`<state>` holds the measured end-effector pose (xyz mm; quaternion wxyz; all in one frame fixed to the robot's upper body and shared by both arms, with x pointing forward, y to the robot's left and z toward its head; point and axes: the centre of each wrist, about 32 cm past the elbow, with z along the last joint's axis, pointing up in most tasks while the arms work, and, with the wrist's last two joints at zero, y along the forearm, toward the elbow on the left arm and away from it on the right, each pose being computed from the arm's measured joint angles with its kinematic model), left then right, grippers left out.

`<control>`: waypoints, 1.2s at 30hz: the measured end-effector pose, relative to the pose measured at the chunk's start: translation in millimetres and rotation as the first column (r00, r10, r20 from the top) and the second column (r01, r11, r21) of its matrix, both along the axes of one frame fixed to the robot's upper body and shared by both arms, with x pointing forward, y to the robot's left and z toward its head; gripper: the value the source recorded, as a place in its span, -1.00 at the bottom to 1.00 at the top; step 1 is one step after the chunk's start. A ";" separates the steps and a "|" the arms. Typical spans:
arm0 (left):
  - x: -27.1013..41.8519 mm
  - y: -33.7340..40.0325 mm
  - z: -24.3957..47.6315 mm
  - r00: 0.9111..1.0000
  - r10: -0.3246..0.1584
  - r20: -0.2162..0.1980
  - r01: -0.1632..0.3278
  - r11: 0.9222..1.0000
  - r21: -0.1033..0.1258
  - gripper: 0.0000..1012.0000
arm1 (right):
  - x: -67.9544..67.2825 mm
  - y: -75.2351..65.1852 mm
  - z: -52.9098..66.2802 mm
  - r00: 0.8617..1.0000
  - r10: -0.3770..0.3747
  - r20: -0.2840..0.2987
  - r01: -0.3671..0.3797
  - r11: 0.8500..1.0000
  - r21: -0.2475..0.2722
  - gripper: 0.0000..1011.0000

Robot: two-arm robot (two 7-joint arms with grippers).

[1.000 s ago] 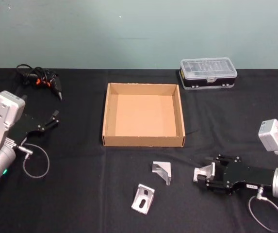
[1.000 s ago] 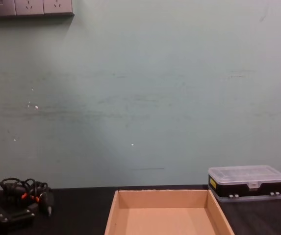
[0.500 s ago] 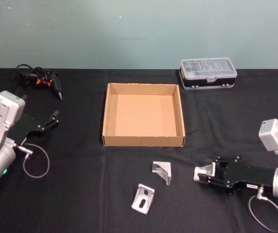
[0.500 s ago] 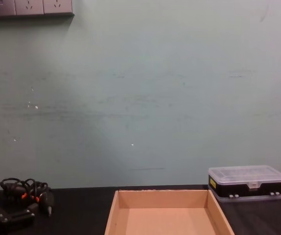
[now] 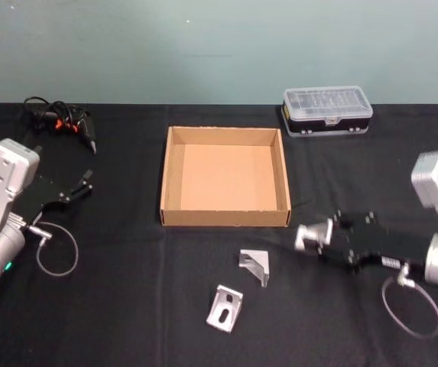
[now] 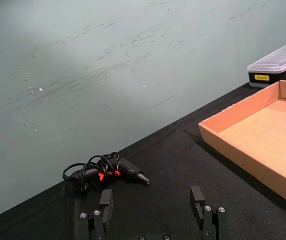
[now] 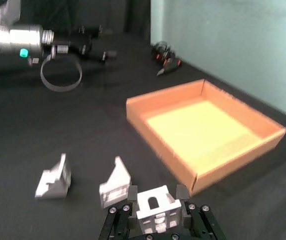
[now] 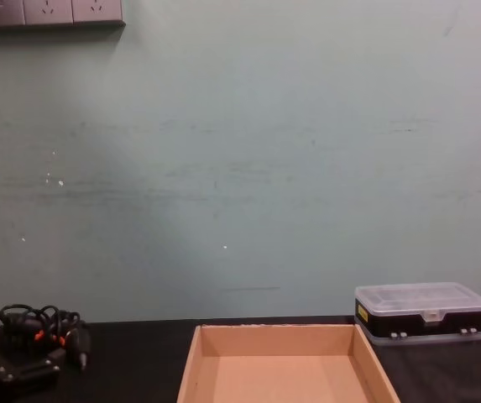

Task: Use one hand to pick up the angle iron from the table and place it into the box.

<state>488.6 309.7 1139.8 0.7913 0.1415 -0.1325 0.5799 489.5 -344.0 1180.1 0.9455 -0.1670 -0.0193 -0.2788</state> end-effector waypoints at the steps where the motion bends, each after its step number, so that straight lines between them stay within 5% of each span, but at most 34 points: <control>1: 0.0 0.0 0.0 1.000 0.000 0.000 0.000 1.000 0.000 1.00 | 0.7 2.7 3.9 1.000 -0.004 0.003 0.004 1.000 0.004 -0.06; 8: 0.0 0.0 0.0 1.000 0.000 0.000 0.000 1.000 0.000 1.00 | 25.4 35.1 32.9 0.999 -0.042 -0.014 0.042 0.999 0.005 -0.06; 15: 0.0 0.0 0.0 1.000 0.000 0.000 0.000 1.000 0.000 1.00 | 60.1 61.8 40.5 0.993 -0.102 -0.057 0.102 0.995 -0.002 -0.06; 17: 0.0 0.0 0.0 1.000 0.000 0.000 0.000 1.000 0.000 1.00 | 79.3 72.5 41.1 0.990 -0.121 -0.076 0.121 0.993 -0.008 -0.06; 27: 0.0 0.0 0.0 1.000 0.000 0.000 0.000 1.000 0.000 1.00 | 134.7 97.9 35.2 0.979 -0.177 -0.103 0.174 0.984 -0.032 -0.06; 36: 0.0 0.0 0.0 1.000 0.000 0.000 0.000 1.000 0.000 1.00 | 152.9 115.8 21.7 0.974 -0.198 -0.114 0.194 0.980 -0.045 -0.06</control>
